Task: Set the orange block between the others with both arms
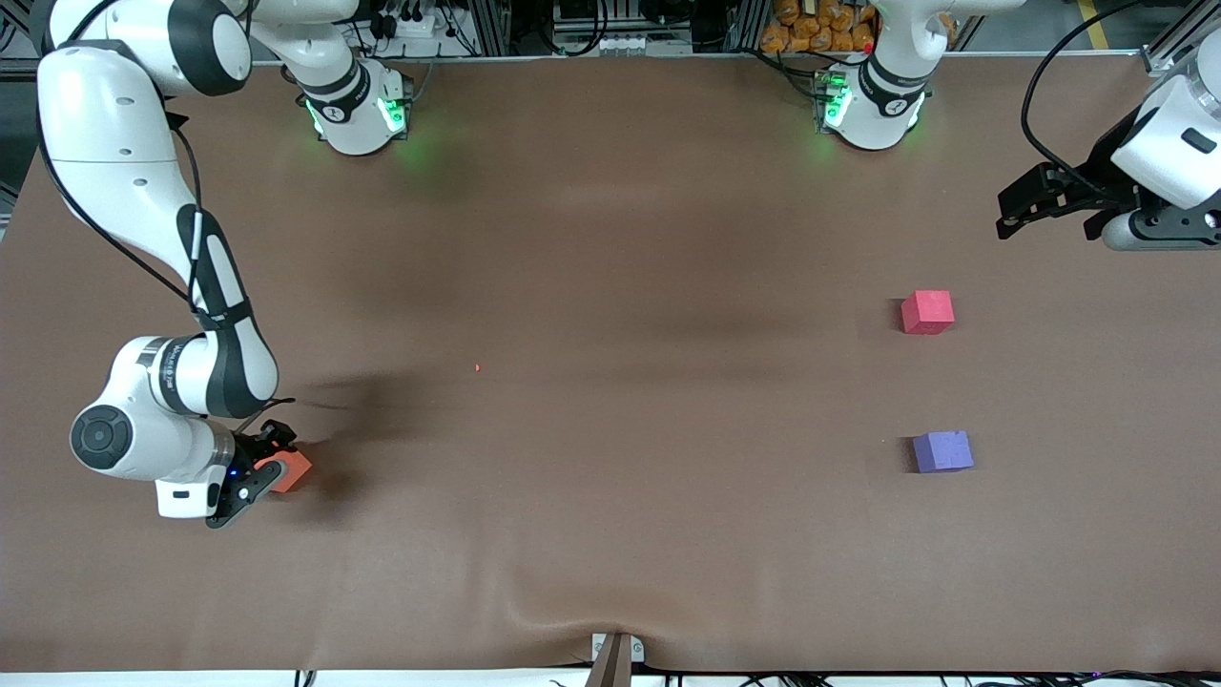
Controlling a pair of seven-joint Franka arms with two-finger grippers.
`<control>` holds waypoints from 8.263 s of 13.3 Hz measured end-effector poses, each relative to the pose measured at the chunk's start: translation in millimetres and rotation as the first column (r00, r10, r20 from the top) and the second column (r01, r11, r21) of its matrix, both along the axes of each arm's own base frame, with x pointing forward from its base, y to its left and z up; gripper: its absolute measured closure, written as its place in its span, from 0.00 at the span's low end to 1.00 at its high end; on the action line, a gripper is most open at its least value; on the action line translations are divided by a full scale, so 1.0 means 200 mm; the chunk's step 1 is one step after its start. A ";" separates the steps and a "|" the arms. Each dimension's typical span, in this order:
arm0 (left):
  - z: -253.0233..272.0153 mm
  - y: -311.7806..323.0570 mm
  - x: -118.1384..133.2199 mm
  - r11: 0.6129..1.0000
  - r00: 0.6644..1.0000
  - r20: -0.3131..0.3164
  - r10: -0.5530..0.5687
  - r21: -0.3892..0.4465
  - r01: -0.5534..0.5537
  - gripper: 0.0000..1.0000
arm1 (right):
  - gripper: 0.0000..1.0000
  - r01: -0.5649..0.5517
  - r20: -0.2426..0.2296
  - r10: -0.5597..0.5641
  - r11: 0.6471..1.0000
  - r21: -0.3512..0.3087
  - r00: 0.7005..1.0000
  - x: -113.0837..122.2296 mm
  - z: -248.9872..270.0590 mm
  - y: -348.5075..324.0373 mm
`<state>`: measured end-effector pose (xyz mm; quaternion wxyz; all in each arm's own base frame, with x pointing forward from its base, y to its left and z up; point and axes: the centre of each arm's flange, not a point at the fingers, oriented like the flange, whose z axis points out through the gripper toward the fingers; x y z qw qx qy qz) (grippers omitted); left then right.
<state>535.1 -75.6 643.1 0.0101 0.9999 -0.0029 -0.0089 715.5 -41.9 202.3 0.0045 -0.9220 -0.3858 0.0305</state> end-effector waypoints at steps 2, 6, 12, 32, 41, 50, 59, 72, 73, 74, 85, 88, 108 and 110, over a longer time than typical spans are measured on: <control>0.01 0.01 0.00 1.000 1.000 0.003 0.002 0.000 -0.002 0.00 | 0.39 -0.005 0.006 0.005 1.000 0.001 1.000 0.01 0.01 0.01; 0.01 0.01 0.00 1.000 1.000 0.003 0.004 0.000 -0.004 0.00 | 0.44 0.015 0.061 -0.017 0.999 0.033 0.998 0.07 0.11 0.23; 0.02 0.03 0.00 1.000 1.000 0.006 0.011 -0.001 -0.011 0.00 | 0.44 0.344 -0.042 -0.343 0.915 0.211 0.938 -0.02 0.36 1.03; 0.03 0.02 -0.03 1.000 1.000 -0.025 0.004 0.004 -0.004 0.00 | 0.33 0.756 -0.158 -0.740 0.643 0.123 0.654 -1.09 0.23 2.94; -0.02 -0.13 -0.03 1.000 0.999 -0.044 -0.012 0.008 0.013 0.00 | 0.00 0.781 -0.143 -0.769 0.601 0.171 0.623 -1.02 0.23 2.92; -0.28 -0.80 -0.03 0.997 0.992 -0.103 0.074 0.045 -0.070 0.00 | 0.00 0.802 -0.194 -0.782 0.595 0.053 0.592 -0.61 1.08 2.11; -0.89 -1.54 0.00 0.984 0.980 -0.089 0.178 0.047 -0.174 0.00 | 0.00 0.780 -0.093 -0.778 0.625 -0.022 0.621 -0.73 2.01 1.11; -1.75 -2.03 -0.23 0.926 0.929 -0.054 0.366 0.117 -0.358 0.00 | 0.00 0.721 -0.041 -0.722 0.691 -0.044 0.690 -0.78 2.19 0.19; -1.81 -2.02 -0.24 0.925 0.927 -0.053 0.371 0.117 -0.363 0.00 | 0.00 0.719 -0.043 -0.720 0.694 -0.046 0.693 -0.78 2.18 0.20; -1.87 -2.00 -0.25 0.921 0.924 -0.053 0.379 0.118 -0.371 0.00 | 0.00 0.717 -0.043 -0.719 0.695 -0.048 0.694 -0.78 2.18 0.20; -2.07 -1.91 -0.32 0.915 0.917 -0.053 0.394 0.118 -0.386 0.00 | 0.00 0.718 -0.062 -0.721 0.693 -0.068 0.690 -0.76 2.04 0.20; -2.13 -1.89 -0.35 0.913 0.916 -0.057 0.398 0.127 -0.388 0.00 | 0.00 0.718 -0.062 -0.722 0.692 -0.068 0.689 -0.75 2.00 0.20; -1.84 -1.67 -0.07 0.929 0.931 -0.039 0.364 0.083 -0.360 0.41 | 0.00 0.672 -0.050 -0.675 0.738 -0.060 0.736 -0.75 2.01 0.19; -1.62 -1.51 0.01 0.953 0.955 -0.043 0.294 0.083 -0.290 0.45 | 0.00 0.671 -0.050 -0.673 0.739 -0.059 0.738 -0.75 2.01 0.19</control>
